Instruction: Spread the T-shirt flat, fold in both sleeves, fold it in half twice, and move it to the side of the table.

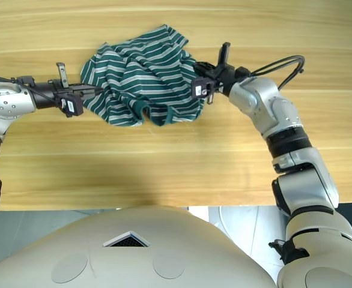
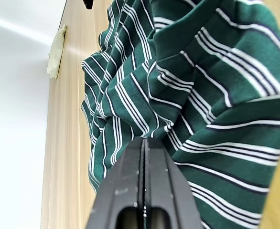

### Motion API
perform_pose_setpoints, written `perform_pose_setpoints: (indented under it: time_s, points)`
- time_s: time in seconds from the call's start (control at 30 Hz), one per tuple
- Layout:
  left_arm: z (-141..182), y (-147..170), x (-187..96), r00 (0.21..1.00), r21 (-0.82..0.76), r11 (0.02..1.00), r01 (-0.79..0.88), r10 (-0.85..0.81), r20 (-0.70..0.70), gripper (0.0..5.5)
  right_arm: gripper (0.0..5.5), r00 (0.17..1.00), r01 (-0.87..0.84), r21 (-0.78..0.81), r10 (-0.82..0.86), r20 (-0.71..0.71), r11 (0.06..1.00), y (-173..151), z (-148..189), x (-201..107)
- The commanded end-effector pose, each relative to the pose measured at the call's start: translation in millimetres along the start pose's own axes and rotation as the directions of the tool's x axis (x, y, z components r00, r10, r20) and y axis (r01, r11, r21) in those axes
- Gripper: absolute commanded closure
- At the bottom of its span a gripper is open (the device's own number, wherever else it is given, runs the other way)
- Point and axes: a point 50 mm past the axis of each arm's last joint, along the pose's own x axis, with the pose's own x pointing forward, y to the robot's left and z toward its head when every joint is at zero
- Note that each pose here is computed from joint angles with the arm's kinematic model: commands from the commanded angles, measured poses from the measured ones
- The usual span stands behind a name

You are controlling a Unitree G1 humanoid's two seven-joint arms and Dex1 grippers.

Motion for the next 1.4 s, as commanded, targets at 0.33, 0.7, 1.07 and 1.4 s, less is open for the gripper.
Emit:
perform_pose_setpoints:
  time_s: [0.33,0.7,1.07,1.4]
  points:
    - [1.3,0.1,3.3,1.0,0.006,1.0,0.023,-0.023,0.0,5.49,5.5,1.0,-0.021,0.008,0.021,-0.021,1.0,2.0,-5.0,-4.6]
    - [3.4,-2.3,7.9,1.0,0.004,1.0,0.025,-0.025,0.017,5.49,5.5,0.999,-0.03,0.014,0.03,-0.016,0.999,7.1,-3.4,-5.6]
    - [4.6,-1.8,5.2,0.999,0.005,1.0,0.021,-0.021,0.025,5.49,5.5,0.999,-0.031,0.015,0.031,-0.013,0.999,6.8,-1.0,-5.4]
    - [3.8,-2.2,4.3,1.0,0.003,1.0,0.022,-0.022,0.021,5.49,5.5,0.999,-0.034,0.017,0.034,-0.013,0.999,7.7,-0.9,-3.9]
